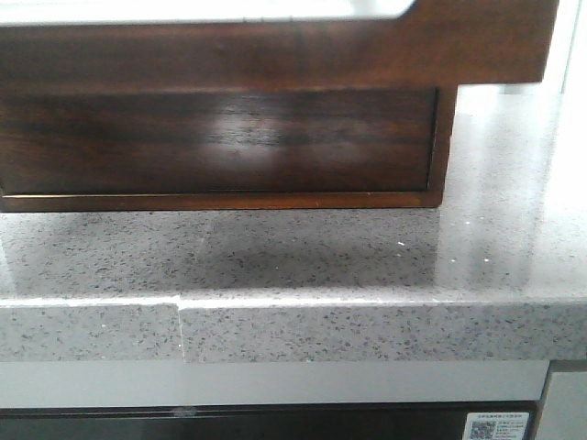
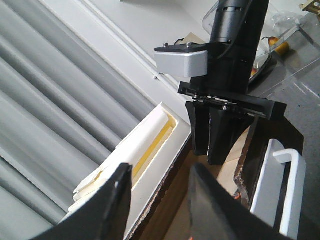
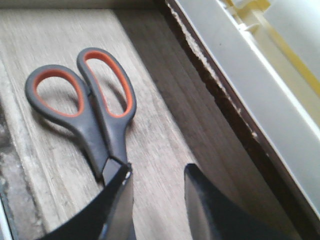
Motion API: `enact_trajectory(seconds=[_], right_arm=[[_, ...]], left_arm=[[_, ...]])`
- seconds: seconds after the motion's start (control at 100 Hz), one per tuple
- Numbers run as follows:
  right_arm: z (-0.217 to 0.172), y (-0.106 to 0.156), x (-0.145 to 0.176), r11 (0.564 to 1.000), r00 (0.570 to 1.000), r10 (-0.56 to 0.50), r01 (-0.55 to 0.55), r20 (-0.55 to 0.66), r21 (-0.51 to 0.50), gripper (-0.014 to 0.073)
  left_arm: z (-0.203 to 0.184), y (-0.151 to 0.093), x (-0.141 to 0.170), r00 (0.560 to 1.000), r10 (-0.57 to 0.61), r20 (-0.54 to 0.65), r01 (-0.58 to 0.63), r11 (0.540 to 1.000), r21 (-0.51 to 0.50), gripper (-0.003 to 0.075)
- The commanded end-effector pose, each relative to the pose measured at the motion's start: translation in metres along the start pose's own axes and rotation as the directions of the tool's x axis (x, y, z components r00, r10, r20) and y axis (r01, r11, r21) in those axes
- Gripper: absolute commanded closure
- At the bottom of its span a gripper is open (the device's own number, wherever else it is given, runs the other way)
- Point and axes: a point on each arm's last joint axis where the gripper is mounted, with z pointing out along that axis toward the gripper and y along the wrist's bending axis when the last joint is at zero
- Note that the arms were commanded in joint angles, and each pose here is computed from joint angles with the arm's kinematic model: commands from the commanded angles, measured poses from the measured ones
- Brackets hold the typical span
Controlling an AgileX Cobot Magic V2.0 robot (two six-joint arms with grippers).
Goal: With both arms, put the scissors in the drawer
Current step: 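Lower the scissors into the drawer and open the right gripper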
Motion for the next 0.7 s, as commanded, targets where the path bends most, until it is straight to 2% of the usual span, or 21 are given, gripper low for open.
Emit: enact_trajectory(seconds=[0.0, 0.27, 0.34, 0.44, 0.56, 0.63, 0.69], right_arm=[[-0.012, -0.009, -0.014, 0.998, 0.994, -0.021, 0.014, 0.103, 0.061, 0.0352], [-0.022, -0.011, -0.017, 0.997, 0.992, -0.021, 0.011, 0.127, 0.075, 0.0352], [-0.033, -0.012, -0.019, 0.996, 0.988, -0.021, 0.008, 0.151, 0.091, 0.0361], [-0.053, -0.015, -0.021, 0.993, 0.981, -0.023, 0.001, 0.191, 0.116, 0.0437], [-0.083, -0.018, -0.021, 0.989, 0.973, -0.024, -0.010, 0.230, 0.145, 0.0589], [-0.099, -0.018, -0.020, 0.987, 0.968, -0.020, -0.020, 0.248, 0.157, 0.0660], [-0.110, -0.018, -0.018, 0.987, 0.967, 0.003, -0.045, 0.256, 0.156, 0.0662]], left_arm=[[0.000, 0.009, -0.011, 0.998, -0.030, 0.063, 0.031, 0.999, -0.017, 0.0461], [0.000, 0.009, -0.011, 0.998, -0.030, 0.063, 0.031, 0.999, -0.017, 0.0464], [-0.001, 0.009, -0.012, 0.997, -0.030, 0.066, 0.031, 0.999, -0.020, 0.0498], [-0.006, 0.011, -0.013, 0.996, -0.031, 0.080, 0.034, 0.999, -0.036, 0.0606], [-0.016, 0.015, -0.016, 0.993, -0.049, 0.107, 0.056, 0.996, -0.063, 0.0744], [-0.021, 0.017, -0.017, 0.988, -0.097, 0.121, 0.106, 0.992, -0.074, 0.0742], [-0.026, 0.019, -0.017, 0.980, -0.150, 0.133, 0.162, 0.984, -0.079, 0.0742]])
